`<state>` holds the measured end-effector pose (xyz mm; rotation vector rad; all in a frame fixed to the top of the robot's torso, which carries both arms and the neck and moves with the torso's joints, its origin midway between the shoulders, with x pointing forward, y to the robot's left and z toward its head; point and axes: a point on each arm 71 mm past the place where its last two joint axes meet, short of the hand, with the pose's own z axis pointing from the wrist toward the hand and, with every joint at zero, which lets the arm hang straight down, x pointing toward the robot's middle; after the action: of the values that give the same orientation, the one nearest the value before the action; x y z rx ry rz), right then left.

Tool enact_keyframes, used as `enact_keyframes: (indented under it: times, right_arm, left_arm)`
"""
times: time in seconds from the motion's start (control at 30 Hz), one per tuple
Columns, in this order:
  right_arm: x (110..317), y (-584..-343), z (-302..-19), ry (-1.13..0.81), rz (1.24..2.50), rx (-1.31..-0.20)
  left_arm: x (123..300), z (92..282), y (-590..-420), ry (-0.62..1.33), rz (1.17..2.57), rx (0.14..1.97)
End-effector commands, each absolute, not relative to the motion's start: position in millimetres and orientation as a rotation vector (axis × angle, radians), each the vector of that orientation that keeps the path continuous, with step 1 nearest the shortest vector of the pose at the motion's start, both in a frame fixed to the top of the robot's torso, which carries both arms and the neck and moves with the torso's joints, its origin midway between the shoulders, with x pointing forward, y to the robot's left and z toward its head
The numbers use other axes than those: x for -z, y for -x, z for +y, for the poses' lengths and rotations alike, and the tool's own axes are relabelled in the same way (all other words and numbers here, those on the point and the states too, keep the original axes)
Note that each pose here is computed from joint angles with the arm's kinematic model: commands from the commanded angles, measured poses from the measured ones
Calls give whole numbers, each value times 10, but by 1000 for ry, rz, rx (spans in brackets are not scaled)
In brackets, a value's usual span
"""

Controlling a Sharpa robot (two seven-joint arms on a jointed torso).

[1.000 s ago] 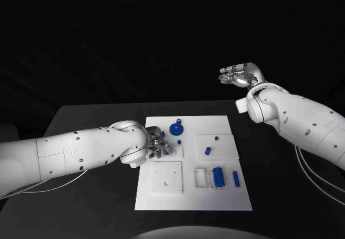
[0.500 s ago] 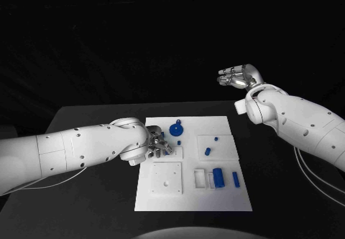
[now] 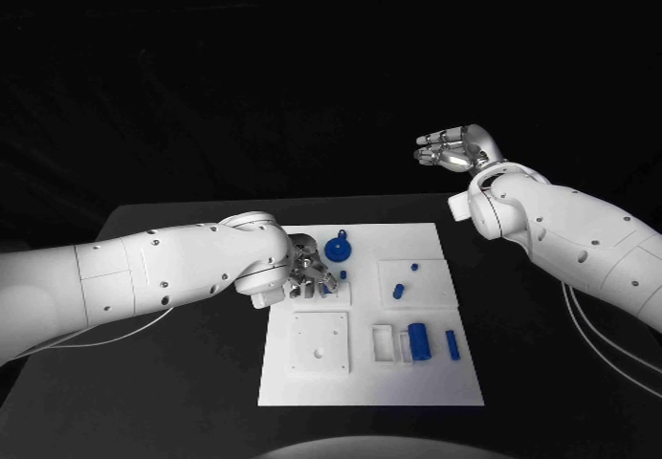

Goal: Assemble the parts on the task board

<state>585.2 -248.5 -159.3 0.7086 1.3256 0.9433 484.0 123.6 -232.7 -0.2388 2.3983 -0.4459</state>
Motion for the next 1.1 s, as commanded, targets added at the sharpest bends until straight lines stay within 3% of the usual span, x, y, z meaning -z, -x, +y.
enact_keyframes:
  times: [0.03,0.37,1.1]
  right_arm:
    - [1598,-5850,-2460,-678,1338,-945]
    - [1618,-5850,-2450,-679,1346,-945]
    - [1637,-5846,-2414,-678,1352,-951]
  left_arm:
    - [2340,1216,-4826,244,2474,454]
    - [2346,1234,-4895,231,2562,425]
    - [2325,1170,-5027,155,2559,365]
